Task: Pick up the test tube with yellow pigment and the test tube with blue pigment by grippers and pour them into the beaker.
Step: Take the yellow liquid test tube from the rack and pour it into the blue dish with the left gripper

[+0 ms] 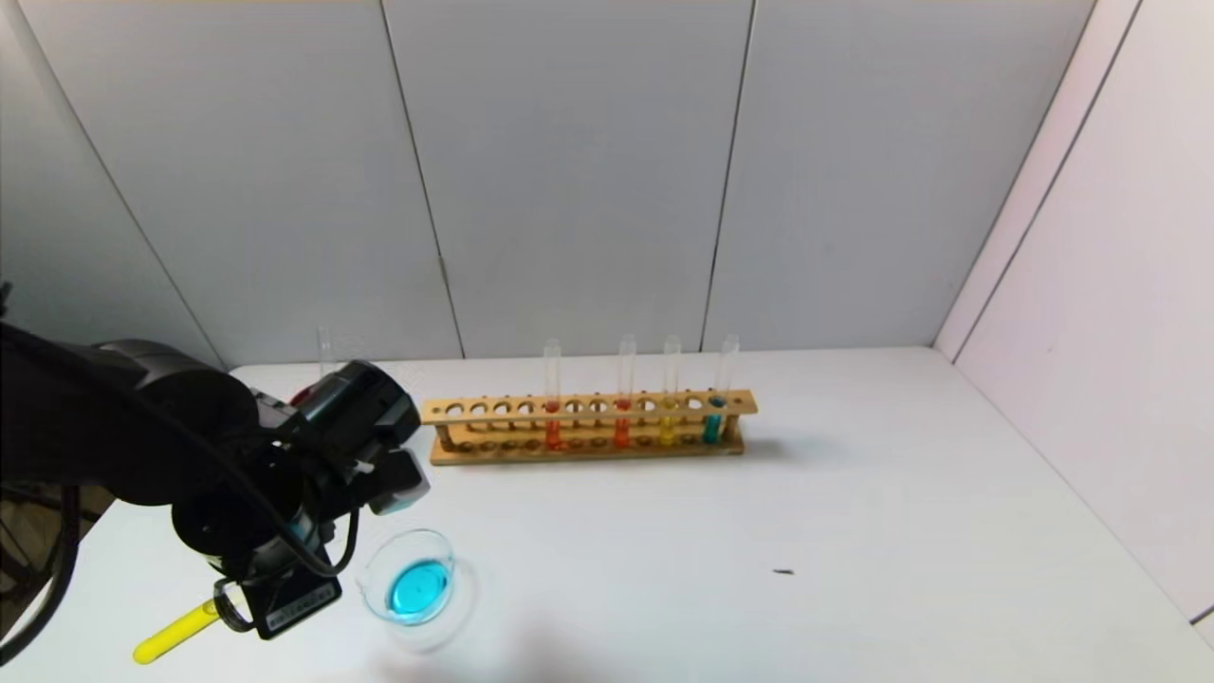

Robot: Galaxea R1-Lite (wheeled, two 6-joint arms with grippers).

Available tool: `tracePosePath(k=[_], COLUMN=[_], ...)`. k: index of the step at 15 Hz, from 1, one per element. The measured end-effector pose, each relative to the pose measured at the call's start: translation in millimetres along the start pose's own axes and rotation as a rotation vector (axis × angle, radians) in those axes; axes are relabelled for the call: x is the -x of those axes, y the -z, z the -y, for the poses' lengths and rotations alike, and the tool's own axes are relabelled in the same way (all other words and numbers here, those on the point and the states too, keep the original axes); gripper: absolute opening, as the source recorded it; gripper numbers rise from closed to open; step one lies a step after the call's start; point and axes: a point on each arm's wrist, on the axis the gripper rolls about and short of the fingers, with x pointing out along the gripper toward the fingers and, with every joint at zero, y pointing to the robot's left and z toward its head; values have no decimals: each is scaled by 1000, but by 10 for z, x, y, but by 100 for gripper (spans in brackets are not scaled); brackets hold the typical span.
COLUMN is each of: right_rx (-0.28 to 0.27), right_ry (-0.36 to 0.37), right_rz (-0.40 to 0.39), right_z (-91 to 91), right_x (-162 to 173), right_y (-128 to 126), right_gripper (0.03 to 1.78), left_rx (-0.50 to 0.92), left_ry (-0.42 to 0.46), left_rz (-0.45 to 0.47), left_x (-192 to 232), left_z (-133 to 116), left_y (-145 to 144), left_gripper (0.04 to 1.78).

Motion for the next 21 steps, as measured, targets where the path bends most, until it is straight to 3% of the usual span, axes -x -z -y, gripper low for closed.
tracePosePath(k=[6,21], right_rx=[0,0], right_ry=[0,0], right_rz=[0,0], right_z=[0,0], right_x=[0,0], right_y=[0,0], right_gripper=[174,174], left_rx=[-72,-207], left_ry=[33,30], left_rz=[-80,-231], left_x=[-243,-468], left_z=[178,242], left_y=[-124,-431], left_gripper=[32,32])
